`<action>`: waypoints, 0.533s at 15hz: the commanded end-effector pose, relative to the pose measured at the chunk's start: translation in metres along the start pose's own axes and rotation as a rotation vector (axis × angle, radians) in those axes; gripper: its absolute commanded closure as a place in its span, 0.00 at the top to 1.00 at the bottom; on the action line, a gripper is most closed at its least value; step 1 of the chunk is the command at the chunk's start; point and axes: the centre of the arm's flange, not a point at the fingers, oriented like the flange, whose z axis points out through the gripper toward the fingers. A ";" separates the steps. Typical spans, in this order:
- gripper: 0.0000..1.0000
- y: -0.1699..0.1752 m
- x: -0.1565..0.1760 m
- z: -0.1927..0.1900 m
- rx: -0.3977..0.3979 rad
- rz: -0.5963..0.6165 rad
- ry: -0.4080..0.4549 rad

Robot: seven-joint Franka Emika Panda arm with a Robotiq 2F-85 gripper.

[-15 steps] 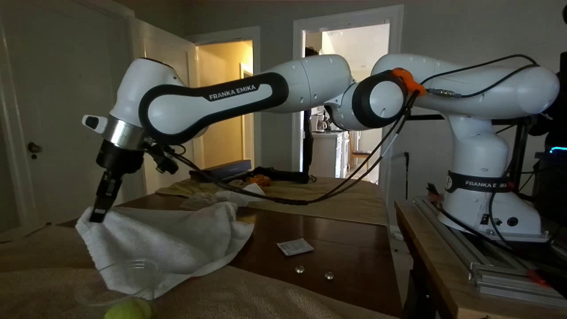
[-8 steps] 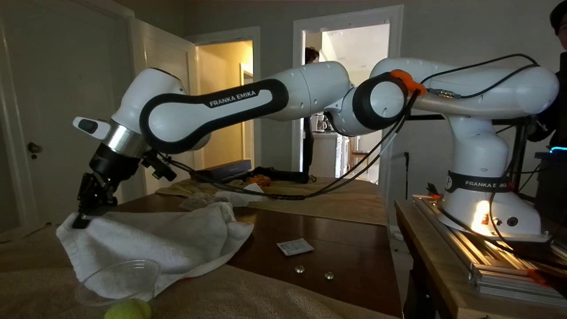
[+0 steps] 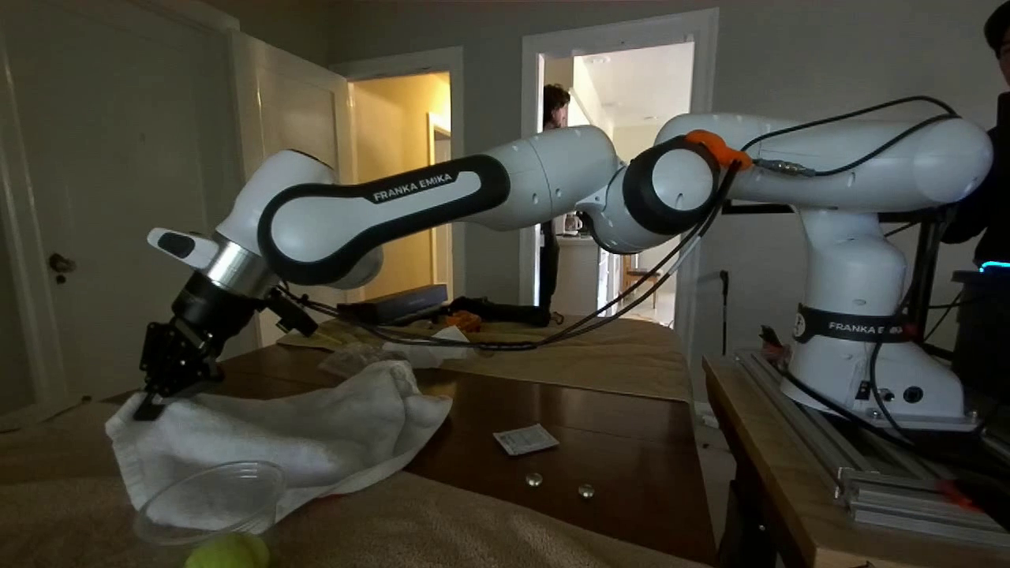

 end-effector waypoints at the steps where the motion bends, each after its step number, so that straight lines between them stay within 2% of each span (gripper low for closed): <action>1: 0.02 0.041 0.006 0.012 -0.065 0.181 -0.069; 4: 0.02 0.050 -0.008 0.012 -0.122 0.331 -0.139; 6: 0.02 0.050 -0.016 0.019 -0.126 0.404 -0.182; 8: 0.02 0.047 -0.021 0.027 -0.097 0.452 -0.205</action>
